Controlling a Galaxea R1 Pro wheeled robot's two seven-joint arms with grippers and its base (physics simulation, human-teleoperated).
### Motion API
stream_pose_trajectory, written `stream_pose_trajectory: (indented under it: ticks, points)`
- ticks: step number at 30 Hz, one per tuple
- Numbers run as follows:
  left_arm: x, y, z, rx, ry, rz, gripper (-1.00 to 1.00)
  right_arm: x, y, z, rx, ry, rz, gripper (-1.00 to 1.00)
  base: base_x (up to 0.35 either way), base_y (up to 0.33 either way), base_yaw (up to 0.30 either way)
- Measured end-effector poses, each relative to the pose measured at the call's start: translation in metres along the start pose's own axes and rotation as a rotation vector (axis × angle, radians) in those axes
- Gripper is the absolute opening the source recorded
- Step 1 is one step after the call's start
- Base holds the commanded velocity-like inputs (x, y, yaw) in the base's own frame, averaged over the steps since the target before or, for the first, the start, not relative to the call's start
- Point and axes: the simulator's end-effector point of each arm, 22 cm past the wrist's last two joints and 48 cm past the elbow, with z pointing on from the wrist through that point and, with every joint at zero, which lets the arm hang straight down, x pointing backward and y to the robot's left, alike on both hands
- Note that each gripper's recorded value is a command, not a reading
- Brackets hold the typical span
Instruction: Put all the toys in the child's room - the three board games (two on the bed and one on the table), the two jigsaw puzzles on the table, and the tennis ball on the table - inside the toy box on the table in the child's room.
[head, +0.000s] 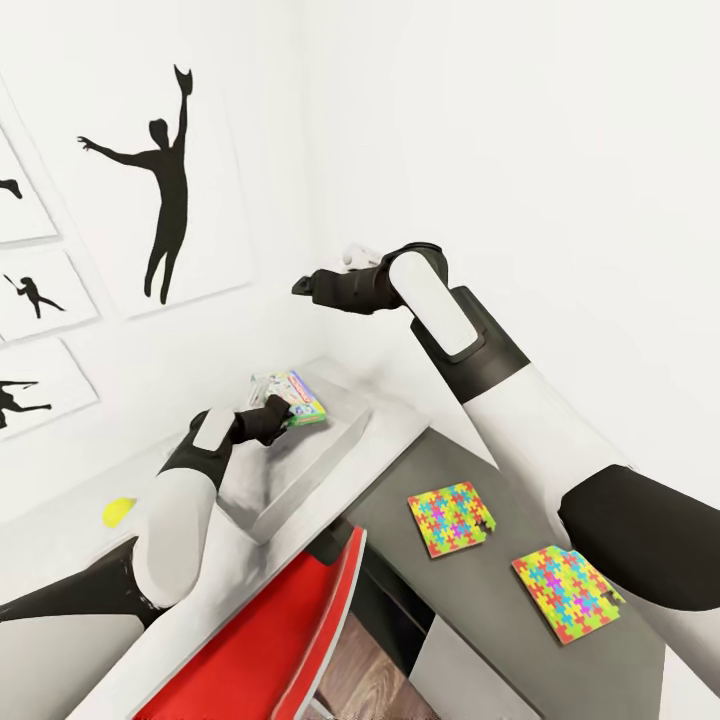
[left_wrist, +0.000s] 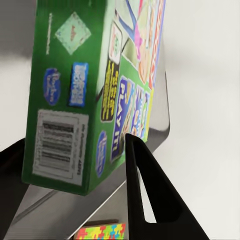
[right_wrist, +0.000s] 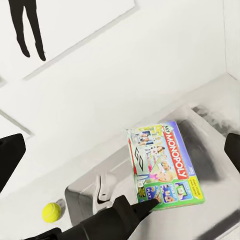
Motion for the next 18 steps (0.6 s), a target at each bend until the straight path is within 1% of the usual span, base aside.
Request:
stream_pose_trajectory:
  ticks: [6,18]
  points:
    - [0.01,0.0,0.007,-0.005,0.014,0.011,-1.0,-0.002,-0.001,0.002,-0.002,-0.002,0.0,1.0,0.0,0.0,0.0]
    - [0.019,0.007,0.017,-0.015,0.021,0.007,-1.0,-0.002,-0.007,0.009,0.0,0.003,0.004,1.0,0.0,0.0,0.0]
